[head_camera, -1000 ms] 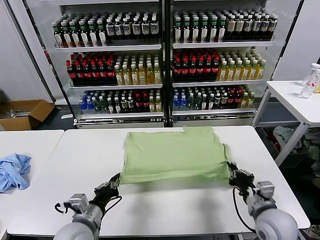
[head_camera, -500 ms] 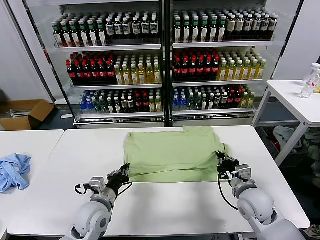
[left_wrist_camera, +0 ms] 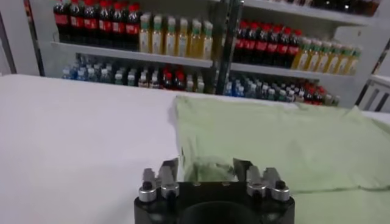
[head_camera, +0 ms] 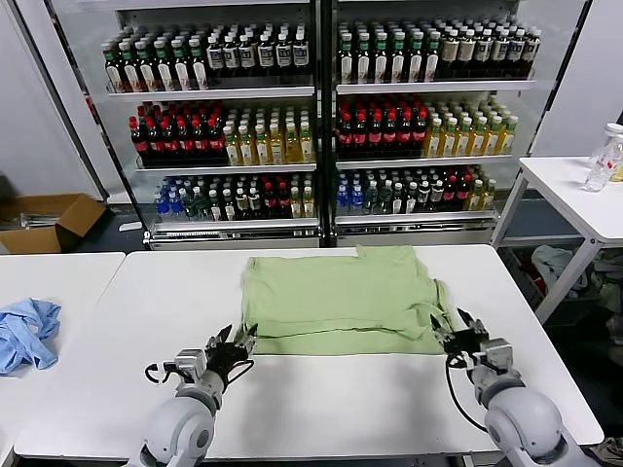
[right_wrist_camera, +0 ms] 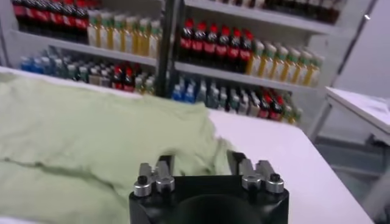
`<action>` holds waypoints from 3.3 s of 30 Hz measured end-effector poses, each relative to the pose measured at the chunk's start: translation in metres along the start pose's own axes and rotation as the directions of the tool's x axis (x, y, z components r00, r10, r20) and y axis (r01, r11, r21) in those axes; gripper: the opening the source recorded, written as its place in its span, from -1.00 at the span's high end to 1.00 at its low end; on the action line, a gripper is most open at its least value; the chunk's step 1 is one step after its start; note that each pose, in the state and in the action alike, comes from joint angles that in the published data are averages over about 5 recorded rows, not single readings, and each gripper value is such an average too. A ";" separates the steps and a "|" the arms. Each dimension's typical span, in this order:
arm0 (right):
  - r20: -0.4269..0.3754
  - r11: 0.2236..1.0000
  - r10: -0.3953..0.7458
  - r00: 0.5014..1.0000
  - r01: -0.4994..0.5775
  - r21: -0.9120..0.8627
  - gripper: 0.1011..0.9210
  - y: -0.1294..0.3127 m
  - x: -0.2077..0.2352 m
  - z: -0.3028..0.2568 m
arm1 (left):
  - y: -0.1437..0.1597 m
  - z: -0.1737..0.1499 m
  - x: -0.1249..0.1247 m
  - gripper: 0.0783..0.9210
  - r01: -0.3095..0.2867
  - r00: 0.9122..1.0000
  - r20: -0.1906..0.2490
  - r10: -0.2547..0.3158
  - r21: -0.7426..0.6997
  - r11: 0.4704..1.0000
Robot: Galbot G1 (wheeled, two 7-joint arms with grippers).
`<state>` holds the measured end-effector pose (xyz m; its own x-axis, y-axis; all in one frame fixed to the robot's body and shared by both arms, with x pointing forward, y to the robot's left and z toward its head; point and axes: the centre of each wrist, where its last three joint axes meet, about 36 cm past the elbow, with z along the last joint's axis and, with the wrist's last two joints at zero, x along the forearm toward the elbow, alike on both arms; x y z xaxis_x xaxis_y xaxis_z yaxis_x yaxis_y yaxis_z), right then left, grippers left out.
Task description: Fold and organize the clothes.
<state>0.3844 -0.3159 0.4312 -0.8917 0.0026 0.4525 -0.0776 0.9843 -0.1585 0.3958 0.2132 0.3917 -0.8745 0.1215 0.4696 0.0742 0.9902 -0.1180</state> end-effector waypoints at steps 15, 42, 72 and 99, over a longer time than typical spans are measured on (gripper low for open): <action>-0.054 0.996 -0.078 0.995 0.076 -0.047 0.26 0.002 -0.019 0.012 | 0.002 0.011 -0.013 0.34 0.030 0.997 -0.065 -0.033 -0.037 0.999; -0.043 0.992 -0.124 0.991 0.124 -0.015 0.97 0.010 0.087 0.037 | 0.023 0.030 0.084 0.95 0.056 0.993 -0.109 -0.050 0.054 0.997; 0.052 0.994 -0.089 0.995 0.092 -0.059 -0.75 0.026 -0.118 -0.074 | 0.047 -0.040 -0.018 -0.73 0.106 0.993 0.044 -0.106 0.005 0.994; -0.138 0.986 -0.137 0.981 0.121 -0.115 -0.12 0.073 -0.253 -0.114 | 0.048 -0.065 -0.128 -0.14 0.118 0.990 -0.063 -0.124 -0.092 0.989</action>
<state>0.6552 -0.2245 0.4055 -0.8024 -0.1077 0.5870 -0.1336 0.9910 -0.0008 0.5428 0.2500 0.3824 -0.8447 0.0016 0.5352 0.0143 0.9997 0.0196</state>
